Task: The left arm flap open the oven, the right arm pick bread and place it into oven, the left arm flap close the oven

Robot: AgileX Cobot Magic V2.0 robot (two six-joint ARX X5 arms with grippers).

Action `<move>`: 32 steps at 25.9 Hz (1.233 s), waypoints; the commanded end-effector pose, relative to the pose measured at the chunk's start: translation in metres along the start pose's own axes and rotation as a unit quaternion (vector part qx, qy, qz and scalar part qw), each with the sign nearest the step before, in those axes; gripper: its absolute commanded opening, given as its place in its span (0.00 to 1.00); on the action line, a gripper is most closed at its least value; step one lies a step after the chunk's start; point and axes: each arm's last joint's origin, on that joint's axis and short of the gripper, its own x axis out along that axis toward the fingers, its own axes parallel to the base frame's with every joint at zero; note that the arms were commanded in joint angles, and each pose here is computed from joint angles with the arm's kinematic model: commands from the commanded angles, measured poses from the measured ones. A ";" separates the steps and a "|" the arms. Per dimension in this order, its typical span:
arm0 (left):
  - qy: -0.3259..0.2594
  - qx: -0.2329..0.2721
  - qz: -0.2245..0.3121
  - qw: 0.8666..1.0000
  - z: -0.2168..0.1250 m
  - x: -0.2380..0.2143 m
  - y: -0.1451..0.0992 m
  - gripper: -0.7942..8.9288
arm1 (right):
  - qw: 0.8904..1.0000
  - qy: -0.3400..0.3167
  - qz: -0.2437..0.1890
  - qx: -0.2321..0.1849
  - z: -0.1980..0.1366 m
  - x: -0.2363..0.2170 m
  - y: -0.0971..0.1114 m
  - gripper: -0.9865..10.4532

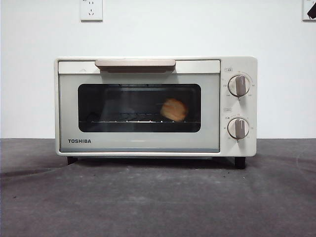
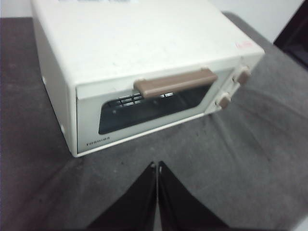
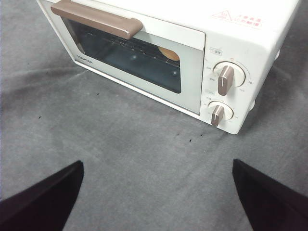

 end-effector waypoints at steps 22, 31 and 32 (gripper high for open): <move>-0.008 0.022 0.001 1.000 0.004 -0.005 -0.002 0.09 | 0.999 -0.048 0.012 0.004 0.012 -0.004 0.003 0.09; -0.008 0.022 0.001 1.000 0.004 -0.005 -0.002 0.09 | 0.999 -0.052 0.012 0.004 0.013 -0.004 0.003 0.09; -0.008 0.022 0.001 1.000 0.004 -0.005 -0.002 0.09 | 0.999 -0.052 0.012 0.004 0.013 -0.004 0.003 0.09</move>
